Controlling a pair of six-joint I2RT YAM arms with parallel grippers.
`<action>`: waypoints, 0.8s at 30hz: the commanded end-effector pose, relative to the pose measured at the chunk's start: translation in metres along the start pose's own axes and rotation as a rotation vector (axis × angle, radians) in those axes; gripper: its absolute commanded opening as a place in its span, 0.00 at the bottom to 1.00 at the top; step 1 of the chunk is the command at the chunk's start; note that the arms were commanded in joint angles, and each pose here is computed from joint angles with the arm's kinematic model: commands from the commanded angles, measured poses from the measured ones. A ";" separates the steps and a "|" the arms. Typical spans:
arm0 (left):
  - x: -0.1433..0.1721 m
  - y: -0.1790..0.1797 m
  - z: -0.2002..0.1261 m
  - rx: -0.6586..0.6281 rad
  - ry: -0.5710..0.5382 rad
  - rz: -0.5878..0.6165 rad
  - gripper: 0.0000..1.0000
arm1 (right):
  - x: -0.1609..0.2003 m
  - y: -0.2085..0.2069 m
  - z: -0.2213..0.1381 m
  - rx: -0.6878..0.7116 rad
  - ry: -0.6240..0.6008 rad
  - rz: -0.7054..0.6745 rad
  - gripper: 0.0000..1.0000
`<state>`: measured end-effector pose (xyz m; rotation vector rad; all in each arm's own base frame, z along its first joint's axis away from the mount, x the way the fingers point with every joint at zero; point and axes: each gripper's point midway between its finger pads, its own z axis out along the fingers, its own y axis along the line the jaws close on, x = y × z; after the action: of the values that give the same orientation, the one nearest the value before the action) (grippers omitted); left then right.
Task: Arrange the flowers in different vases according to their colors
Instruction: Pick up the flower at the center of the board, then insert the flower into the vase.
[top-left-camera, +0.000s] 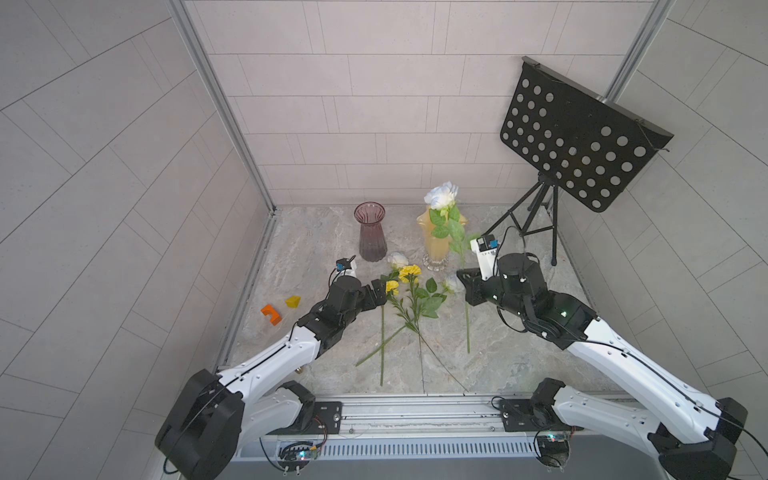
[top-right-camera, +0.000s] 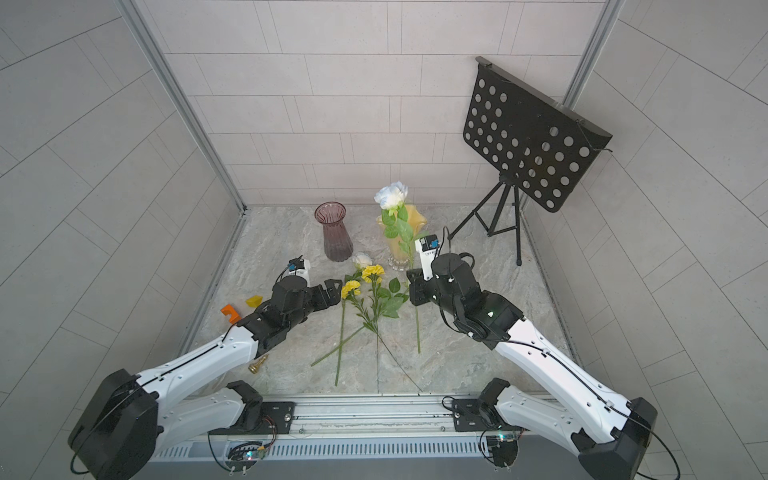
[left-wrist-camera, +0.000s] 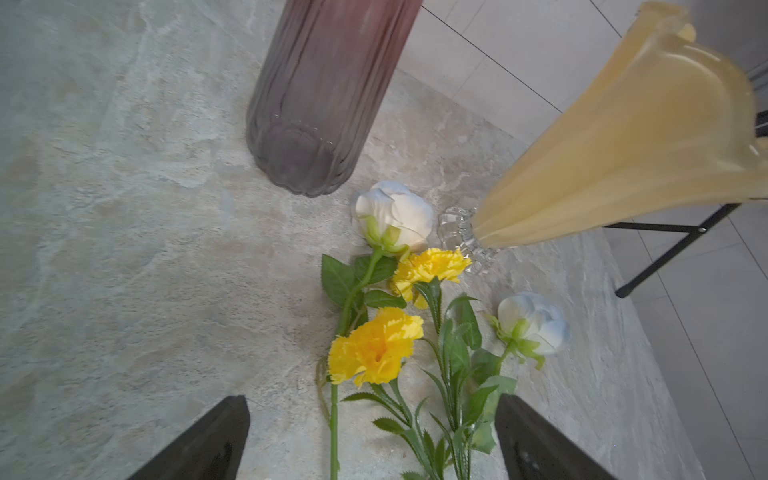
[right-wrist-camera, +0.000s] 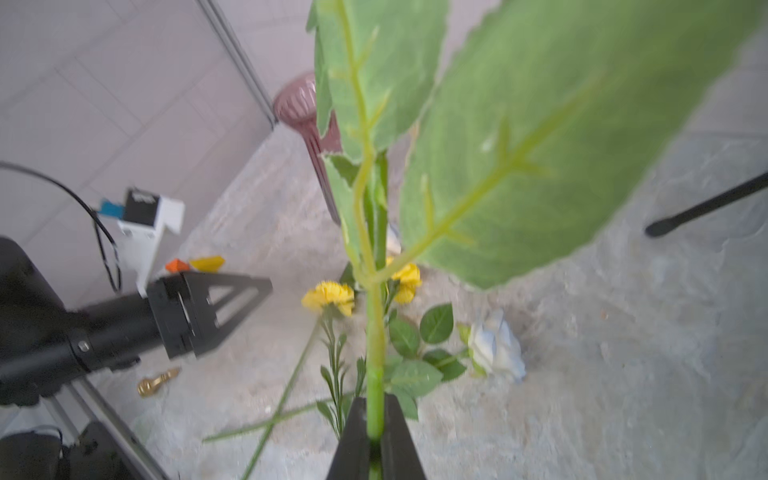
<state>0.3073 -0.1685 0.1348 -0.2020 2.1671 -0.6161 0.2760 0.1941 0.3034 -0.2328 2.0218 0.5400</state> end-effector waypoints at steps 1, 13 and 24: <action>0.001 -0.013 0.002 0.068 0.010 0.031 1.00 | -0.070 -0.005 -0.007 0.095 -0.241 0.002 0.00; -0.008 0.019 -0.007 -0.098 -0.062 -0.002 1.00 | -0.201 -0.053 0.036 0.383 -0.533 0.044 0.00; -0.005 0.019 -0.001 -0.098 -0.045 -0.009 1.00 | -0.247 -0.090 0.089 0.427 -0.549 0.052 0.00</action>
<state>0.3114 -0.1529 0.1361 -0.2596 2.1398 -0.5280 0.4903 0.1422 0.4584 0.2152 1.5689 0.1753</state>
